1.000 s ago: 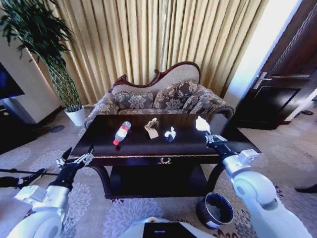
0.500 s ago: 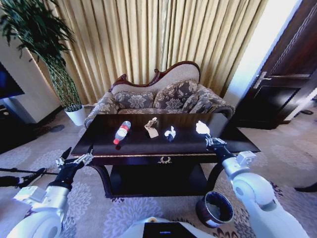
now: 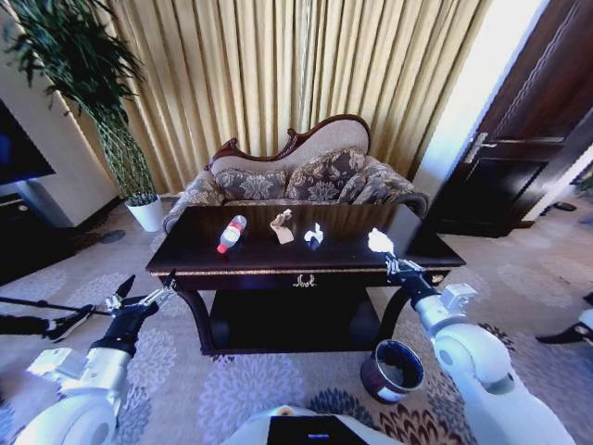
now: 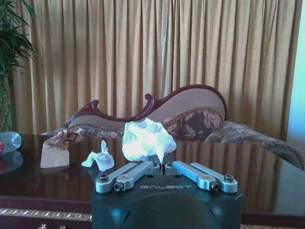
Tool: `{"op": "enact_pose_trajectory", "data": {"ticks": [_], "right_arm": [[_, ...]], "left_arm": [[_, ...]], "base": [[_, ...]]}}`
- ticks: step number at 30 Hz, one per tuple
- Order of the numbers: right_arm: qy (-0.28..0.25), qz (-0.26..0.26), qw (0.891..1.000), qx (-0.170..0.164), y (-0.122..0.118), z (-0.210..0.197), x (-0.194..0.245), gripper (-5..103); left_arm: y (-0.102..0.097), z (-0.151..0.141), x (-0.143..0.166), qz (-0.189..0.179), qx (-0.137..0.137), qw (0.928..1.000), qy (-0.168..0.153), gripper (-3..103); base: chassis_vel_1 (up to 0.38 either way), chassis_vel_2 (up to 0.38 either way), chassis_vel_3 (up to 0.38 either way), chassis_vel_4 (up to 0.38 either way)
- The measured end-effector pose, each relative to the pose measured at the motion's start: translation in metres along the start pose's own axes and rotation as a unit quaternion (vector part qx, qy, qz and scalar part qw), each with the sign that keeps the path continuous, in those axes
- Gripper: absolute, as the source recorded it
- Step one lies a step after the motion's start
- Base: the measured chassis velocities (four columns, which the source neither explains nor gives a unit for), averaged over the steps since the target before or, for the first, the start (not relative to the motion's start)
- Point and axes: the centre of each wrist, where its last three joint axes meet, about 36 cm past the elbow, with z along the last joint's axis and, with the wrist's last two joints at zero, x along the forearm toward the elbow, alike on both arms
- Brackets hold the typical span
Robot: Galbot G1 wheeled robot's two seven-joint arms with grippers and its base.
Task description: Move to the front of the table and place the trash on the table into the trash bin.
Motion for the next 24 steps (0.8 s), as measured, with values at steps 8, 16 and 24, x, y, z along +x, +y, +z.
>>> {"op": "enact_pose_trajectory", "data": {"ticks": [8, 16, 24], "right_arm": [[0.019, 0.017, 1.000, -0.005, -0.005, 0.013, 0.003, 0], [0.145, 0.101, 0.984, 0.000, -0.052, 0.106, -0.004, 0], [0.233, 0.166, 0.958, -0.015, -0.098, 0.194, -0.022, 0]], "left_arm": [[0.000, 0.000, 0.001, -0.001, 0.001, 1.0000, 0.000, 100], [0.002, -0.001, 0.000, -0.002, -0.003, 1.0000, -0.002, 100], [0.002, -0.001, 0.001, -0.002, -0.003, 1.0000, -0.004, 100]], "base": [[0.072, -0.051, -0.064, 0.055], [0.000, 0.000, 0.000, 0.000], [0.000, 0.000, 0.000, 0.000]]}}
